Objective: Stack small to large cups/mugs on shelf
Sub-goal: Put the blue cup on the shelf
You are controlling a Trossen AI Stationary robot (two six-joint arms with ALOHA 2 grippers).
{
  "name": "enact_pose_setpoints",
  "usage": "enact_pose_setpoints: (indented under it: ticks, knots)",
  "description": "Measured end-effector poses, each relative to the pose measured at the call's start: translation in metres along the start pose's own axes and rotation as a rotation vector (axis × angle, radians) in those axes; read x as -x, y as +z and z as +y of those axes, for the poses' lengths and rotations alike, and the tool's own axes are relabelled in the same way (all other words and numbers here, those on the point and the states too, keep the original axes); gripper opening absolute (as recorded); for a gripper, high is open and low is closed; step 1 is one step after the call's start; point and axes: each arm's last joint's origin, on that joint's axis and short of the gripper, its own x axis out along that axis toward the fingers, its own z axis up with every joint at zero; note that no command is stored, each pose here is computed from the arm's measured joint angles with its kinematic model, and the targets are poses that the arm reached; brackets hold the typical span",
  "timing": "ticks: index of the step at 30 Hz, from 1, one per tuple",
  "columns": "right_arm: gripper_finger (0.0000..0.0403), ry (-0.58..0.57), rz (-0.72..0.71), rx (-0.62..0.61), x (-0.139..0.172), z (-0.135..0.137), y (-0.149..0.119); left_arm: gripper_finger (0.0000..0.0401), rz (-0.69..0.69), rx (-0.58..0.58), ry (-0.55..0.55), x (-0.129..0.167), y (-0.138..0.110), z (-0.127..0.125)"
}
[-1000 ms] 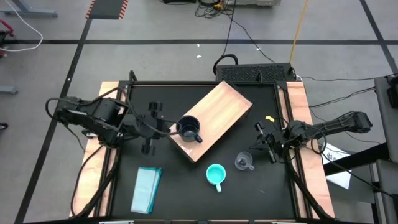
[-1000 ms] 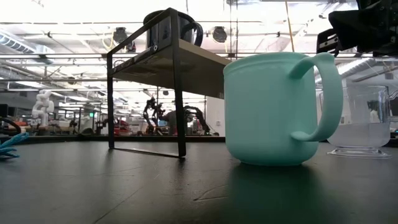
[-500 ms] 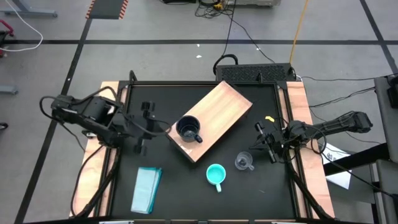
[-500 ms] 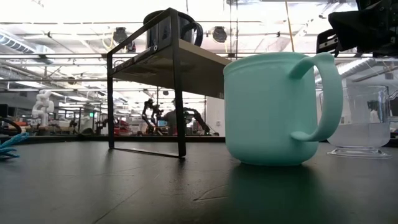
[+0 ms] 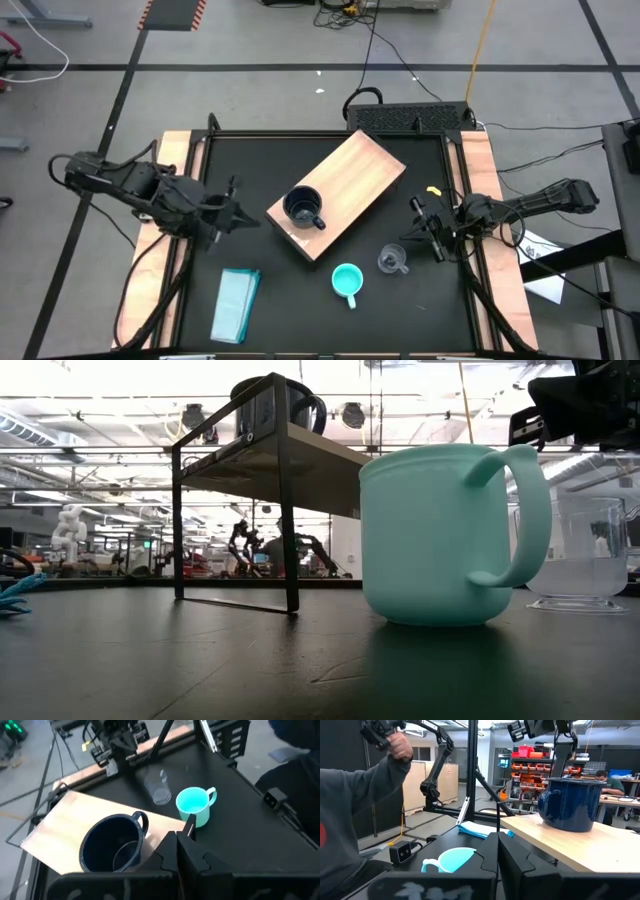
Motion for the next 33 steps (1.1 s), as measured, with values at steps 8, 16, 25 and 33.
enact_pose_setpoints:
  ticks: [8, 16, 25, 33]
  knots:
    - [0.0, 0.0, -0.005, 0.001, 0.0, 0.0, 0.0, 0.0, -0.027, 0.019, 0.011, 0.001, -0.027, -0.003]
    - [0.0, 0.0, -0.016, 0.003, 0.0, 0.0, 0.002, 0.0, -0.135, -0.044, 0.006, -0.001, -0.042, -0.005]
    - [0.0, 0.0, -0.016, 0.004, 0.0, 0.0, 0.002, 0.0, -0.138, 0.0, 0.002, -0.004, -0.053, -0.001]
    - [0.0, 0.0, -0.016, 0.005, 0.0, 0.0, 0.002, 0.0, -0.23, -0.018, -0.083, -0.023, -0.063, -0.004]
